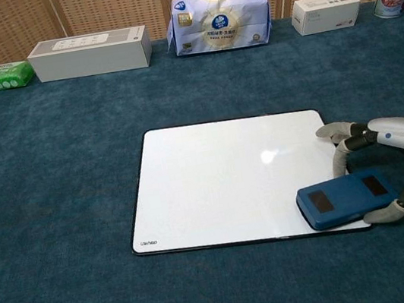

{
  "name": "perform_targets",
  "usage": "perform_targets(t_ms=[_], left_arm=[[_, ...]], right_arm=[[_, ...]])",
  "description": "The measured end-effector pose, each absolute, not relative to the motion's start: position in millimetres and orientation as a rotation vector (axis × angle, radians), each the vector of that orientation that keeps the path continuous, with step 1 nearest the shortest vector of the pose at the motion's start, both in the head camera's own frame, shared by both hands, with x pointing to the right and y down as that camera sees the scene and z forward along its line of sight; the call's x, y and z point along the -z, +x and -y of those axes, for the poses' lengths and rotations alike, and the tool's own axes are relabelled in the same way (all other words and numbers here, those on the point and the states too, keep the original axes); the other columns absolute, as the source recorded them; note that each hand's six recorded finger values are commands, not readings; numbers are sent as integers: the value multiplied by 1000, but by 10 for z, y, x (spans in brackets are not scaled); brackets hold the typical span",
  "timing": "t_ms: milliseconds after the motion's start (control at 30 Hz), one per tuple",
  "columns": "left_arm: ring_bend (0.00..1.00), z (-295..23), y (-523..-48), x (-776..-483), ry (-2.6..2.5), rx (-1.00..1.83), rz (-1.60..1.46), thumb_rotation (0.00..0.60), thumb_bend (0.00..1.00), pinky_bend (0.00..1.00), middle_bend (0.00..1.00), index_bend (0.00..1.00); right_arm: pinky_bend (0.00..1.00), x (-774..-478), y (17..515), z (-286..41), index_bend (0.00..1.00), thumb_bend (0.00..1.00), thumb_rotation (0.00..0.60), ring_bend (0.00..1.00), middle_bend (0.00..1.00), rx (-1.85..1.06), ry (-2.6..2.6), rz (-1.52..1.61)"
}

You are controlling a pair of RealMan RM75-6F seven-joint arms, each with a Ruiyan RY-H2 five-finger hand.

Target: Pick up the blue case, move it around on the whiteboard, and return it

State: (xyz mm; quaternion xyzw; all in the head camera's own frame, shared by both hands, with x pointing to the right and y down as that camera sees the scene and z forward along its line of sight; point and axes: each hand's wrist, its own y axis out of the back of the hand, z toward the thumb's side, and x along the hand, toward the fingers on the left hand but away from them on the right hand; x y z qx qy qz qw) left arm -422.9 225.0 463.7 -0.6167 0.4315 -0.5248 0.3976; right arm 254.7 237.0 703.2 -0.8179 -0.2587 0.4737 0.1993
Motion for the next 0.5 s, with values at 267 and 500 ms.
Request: perform_targets(t_ms=[267,500], left_arm=[[140,-2254,-4235,-4634,-1556,1335,-1093,600,323,0,257,346],[139,-2241,-4215,-4640,-1556,1334,-1087,600,321,0,257,346]], right_arm=[[0,-7120,2480,-2096,794,173,600,0,56,-1322,-2267,697],[0,-7142,2446,-1776,797,174,600,0,62,-1316,-2229,694]])
